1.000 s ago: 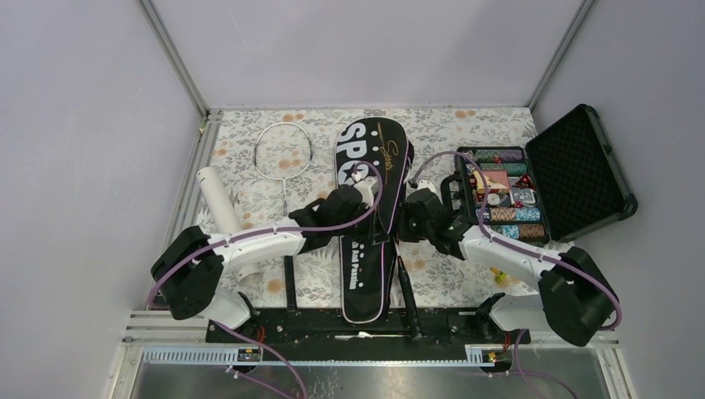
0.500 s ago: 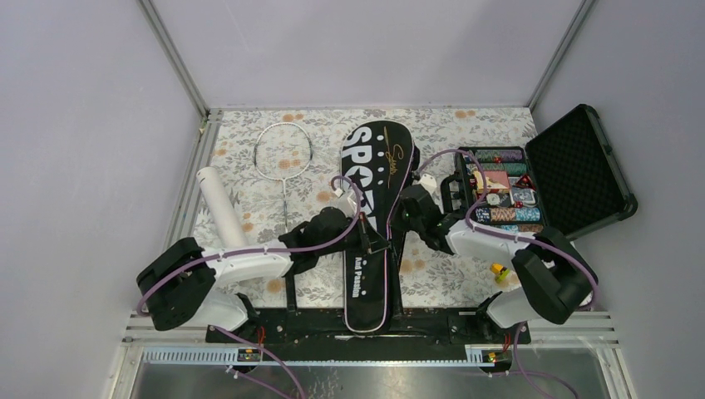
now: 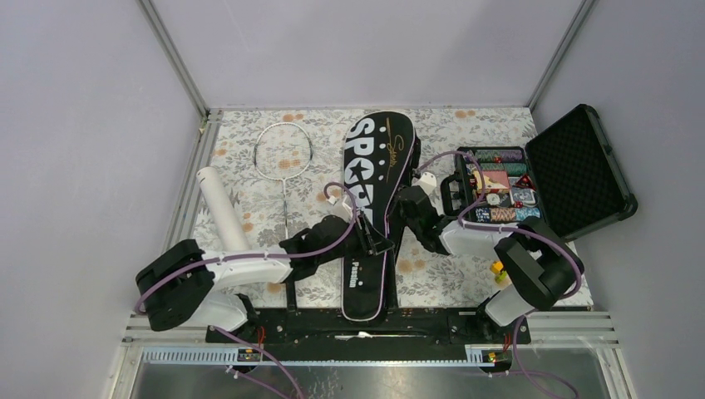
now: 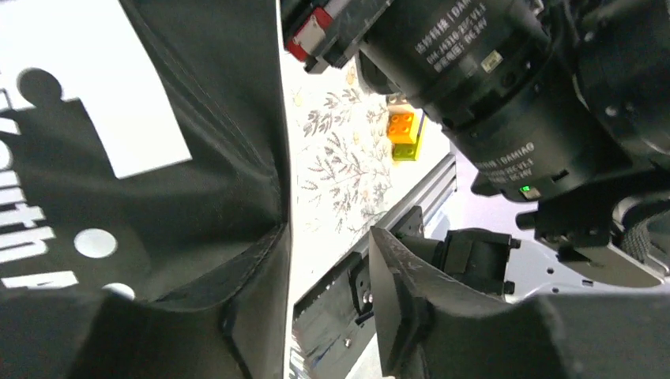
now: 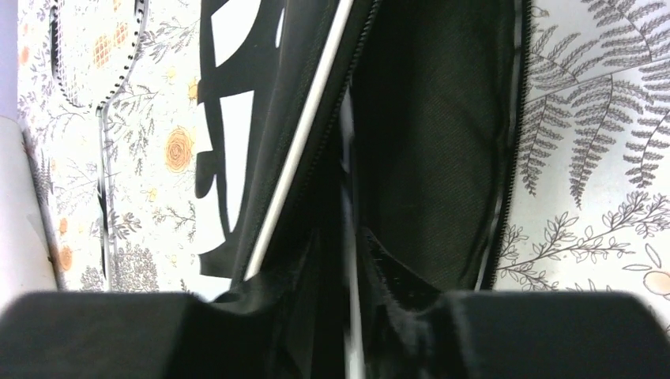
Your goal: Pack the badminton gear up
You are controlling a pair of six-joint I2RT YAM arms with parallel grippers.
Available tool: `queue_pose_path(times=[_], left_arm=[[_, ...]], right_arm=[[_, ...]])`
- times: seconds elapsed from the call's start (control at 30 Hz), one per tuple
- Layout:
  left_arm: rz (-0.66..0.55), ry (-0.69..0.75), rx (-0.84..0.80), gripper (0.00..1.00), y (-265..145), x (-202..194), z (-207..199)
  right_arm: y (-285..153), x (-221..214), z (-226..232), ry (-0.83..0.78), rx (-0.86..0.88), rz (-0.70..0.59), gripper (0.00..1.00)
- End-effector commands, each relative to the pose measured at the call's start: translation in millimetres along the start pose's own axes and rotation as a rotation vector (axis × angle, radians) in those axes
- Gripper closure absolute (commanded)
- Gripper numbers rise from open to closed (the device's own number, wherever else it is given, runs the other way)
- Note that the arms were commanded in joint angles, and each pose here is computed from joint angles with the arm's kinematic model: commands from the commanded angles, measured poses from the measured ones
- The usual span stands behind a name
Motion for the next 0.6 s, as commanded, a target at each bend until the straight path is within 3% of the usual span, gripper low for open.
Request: queue_pose_path(times=[0.0, 0.3, 0.47, 0.57], left_arm=[[-0.037, 0.038, -0.004, 0.55, -16.3, 14.3, -33.7], [-0.103, 0.077, 0.383, 0.5, -56.7, 30.4, 18.8], [-0.12, 0.072, 0.488, 0.48, -75.4, 31.9, 44.7], [-0.121, 0.083, 0.537, 0.47, -83.6, 35.1, 57.2]], right_arm=[[-6.1, 32.7, 29.2, -0.021, 0.097, -0.092, 0.64], [-61.7, 7.9, 5.8, -0.127, 0.024, 0.165, 0.34], [-94.3, -20.5, -5.9, -0.108, 0.084, 0.311, 0.44], [-106.9, -38.5, -13.8, -0.104, 0.107, 0.396, 0.43]])
Point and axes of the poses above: each gripper's point midway between its finger pads, its own y axis out along the fingers, its own z axis along the line the jaws close on, x = y × z, the point moved 3 cm from there along -y, back along the fingers
